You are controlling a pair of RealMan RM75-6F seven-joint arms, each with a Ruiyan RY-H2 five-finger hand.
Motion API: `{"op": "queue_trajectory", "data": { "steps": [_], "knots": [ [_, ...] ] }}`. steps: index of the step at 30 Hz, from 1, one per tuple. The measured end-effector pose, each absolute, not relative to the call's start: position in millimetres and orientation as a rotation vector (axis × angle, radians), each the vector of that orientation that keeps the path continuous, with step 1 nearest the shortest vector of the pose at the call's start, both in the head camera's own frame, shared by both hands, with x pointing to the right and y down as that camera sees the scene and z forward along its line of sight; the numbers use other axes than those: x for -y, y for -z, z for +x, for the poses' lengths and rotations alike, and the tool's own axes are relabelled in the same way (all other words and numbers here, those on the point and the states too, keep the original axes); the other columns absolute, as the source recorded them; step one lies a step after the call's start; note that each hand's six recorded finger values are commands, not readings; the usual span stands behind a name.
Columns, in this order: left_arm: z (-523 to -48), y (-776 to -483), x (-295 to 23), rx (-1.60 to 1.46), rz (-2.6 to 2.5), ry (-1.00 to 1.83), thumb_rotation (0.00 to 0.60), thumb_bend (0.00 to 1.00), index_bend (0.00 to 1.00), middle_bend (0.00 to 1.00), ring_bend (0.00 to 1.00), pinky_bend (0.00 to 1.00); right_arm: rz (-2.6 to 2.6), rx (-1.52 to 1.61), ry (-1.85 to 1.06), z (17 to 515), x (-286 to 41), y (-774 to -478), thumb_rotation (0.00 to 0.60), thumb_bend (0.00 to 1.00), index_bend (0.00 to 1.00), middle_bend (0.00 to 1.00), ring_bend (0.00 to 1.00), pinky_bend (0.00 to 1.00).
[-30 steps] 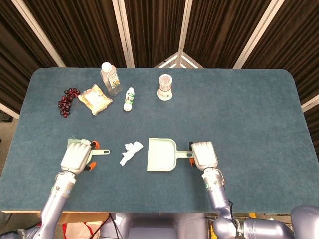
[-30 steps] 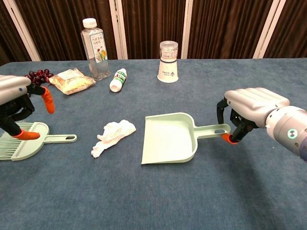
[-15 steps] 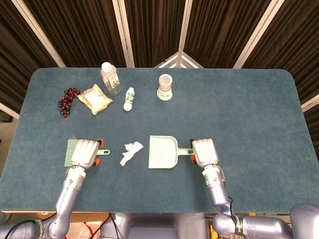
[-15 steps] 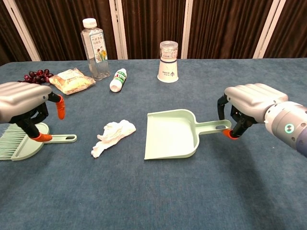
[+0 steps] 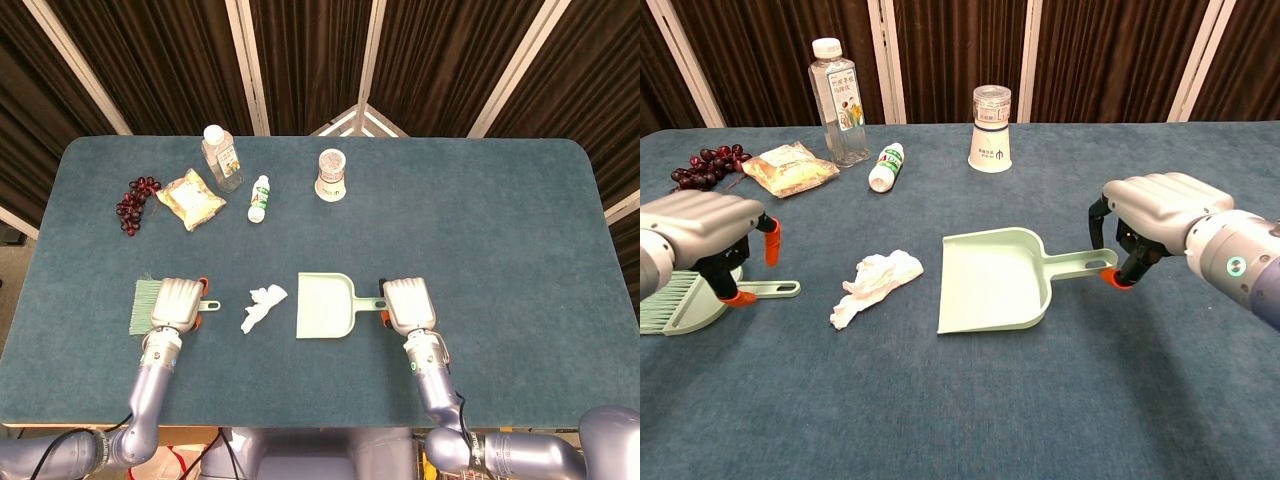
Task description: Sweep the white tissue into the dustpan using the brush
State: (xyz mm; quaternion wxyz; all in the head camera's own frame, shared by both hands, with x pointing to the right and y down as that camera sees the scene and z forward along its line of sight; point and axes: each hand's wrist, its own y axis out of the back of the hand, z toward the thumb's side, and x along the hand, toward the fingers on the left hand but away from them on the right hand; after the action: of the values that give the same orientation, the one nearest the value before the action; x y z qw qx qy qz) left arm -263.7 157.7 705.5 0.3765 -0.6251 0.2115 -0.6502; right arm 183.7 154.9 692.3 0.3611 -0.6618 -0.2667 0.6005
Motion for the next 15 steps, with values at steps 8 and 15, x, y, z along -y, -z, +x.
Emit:
{"op": "queue_trajectory", "data": {
  "steps": [8,15],
  "knots": [
    [-263,-717,-160,-0.522,-1.593,1.698,0.6,0.35,0.44,0.88,0.87,0.91,-1.704,0.695,-1.543,185,-153,-692,0.6,0.38,0.57,0.88,0.87,0.86],
    [-268,-721,-161,-0.515,-1.582,1.731,0.6,0.4,0.45,0.88,0.87,0.91,-1.701,0.69,-1.542,184,-153,-692,0.6,0.38,0.57,0.88,0.87,0.86]
  ]
}}
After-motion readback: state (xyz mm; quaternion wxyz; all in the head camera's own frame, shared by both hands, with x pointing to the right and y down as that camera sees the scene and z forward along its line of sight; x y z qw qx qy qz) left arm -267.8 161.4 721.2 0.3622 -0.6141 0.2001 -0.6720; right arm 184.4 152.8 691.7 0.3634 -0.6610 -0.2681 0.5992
